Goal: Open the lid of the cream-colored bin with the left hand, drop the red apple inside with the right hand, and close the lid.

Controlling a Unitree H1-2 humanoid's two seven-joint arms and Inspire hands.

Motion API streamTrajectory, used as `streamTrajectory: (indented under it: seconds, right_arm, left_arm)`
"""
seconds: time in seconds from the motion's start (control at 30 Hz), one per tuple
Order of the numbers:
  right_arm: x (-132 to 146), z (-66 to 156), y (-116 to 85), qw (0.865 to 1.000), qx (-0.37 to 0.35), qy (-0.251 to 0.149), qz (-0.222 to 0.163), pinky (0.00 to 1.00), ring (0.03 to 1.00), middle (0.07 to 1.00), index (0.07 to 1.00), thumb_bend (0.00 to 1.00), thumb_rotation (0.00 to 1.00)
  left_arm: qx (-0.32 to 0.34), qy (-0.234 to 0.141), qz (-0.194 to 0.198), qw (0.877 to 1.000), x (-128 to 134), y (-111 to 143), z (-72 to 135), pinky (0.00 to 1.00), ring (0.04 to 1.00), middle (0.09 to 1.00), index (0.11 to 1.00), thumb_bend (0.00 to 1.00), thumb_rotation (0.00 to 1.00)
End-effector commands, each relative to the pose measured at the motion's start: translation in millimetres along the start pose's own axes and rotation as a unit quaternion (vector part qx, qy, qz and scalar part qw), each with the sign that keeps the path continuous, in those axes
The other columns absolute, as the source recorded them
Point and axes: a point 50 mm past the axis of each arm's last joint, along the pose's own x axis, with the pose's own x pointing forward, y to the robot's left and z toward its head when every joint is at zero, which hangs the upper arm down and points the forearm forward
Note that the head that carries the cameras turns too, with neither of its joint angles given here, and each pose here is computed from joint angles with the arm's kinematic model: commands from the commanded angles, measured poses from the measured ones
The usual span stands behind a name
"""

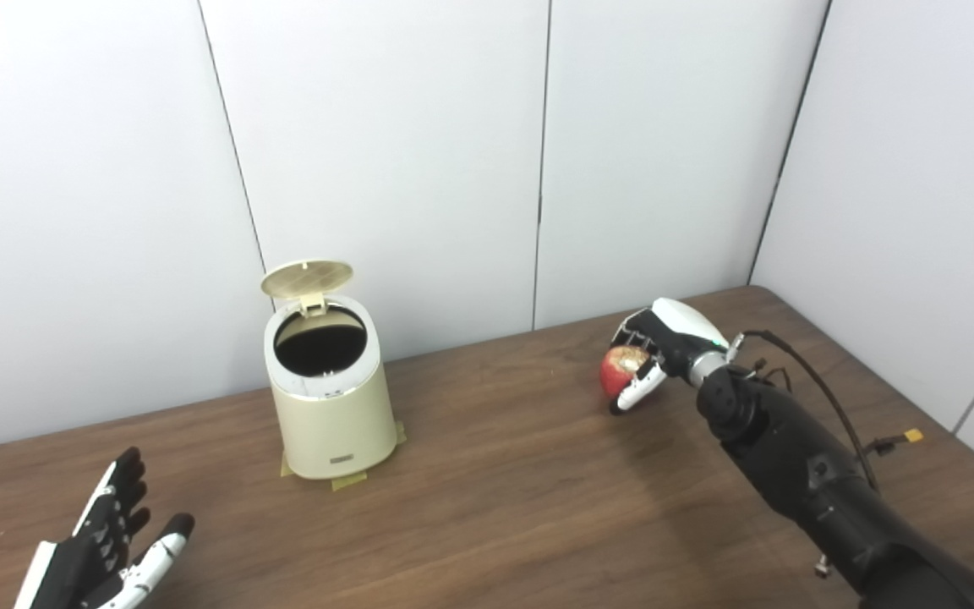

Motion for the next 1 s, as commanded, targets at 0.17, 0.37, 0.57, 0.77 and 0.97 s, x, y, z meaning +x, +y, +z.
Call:
streamTrajectory:
  seconds: [0.17, 0.37, 0.57, 0.77, 0.97]
  right_arm:
    - [2.1, 35.6, -49.6, 0.991, 0.007, -0.087, -0.102, 0.35, 0.386, 0.479, 0.524, 0.52, 0.0]
    - [-7.7, 72.3, -71.3, 0.982, 0.033, -0.144, -0.115, 0.34, 0.384, 0.49, 0.537, 0.51, 0.0]
    - [-30.4, 124.8, -83.2, 0.971, 0.046, -0.207, -0.11, 0.34, 0.383, 0.485, 0.546, 0.51, 0.0]
    - [-43.3, 165.2, -82.9, 0.958, 0.067, -0.249, -0.125, 0.31, 0.375, 0.487, 0.543, 0.51, 0.0]
    - [-52.0, 201.0, -71.5, 0.955, 0.108, -0.249, -0.117, 0.28, 0.359, 0.485, 0.556, 0.51, 0.0]
  left_arm:
    - [0.017, -0.031, 0.0, 0.999, 9.8, 2.7, 13.6, 0.99, 1.0, 1.0, 1.0, 0.47, 0.23]
    - [0.011, -0.026, 0.001, 1.0, 10.5, -0.6, 10.1, 1.0, 1.0, 1.0, 1.0, 0.51, 0.23]
    - [0.005, -0.017, 0.004, 1.0, 9.5, -5.8, 4.8, 1.0, 1.0, 1.0, 1.0, 0.59, 0.28]
    - [0.004, -0.012, 0.008, 1.0, 11.5, -11.7, -2.5, 0.99, 0.998, 0.991, 1.0, 0.69, 0.34]
    - [0.001, -0.013, 0.008, 1.0, 16.6, -21.7, -11.4, 0.99, 0.991, 0.983, 1.0, 0.81, 0.4]
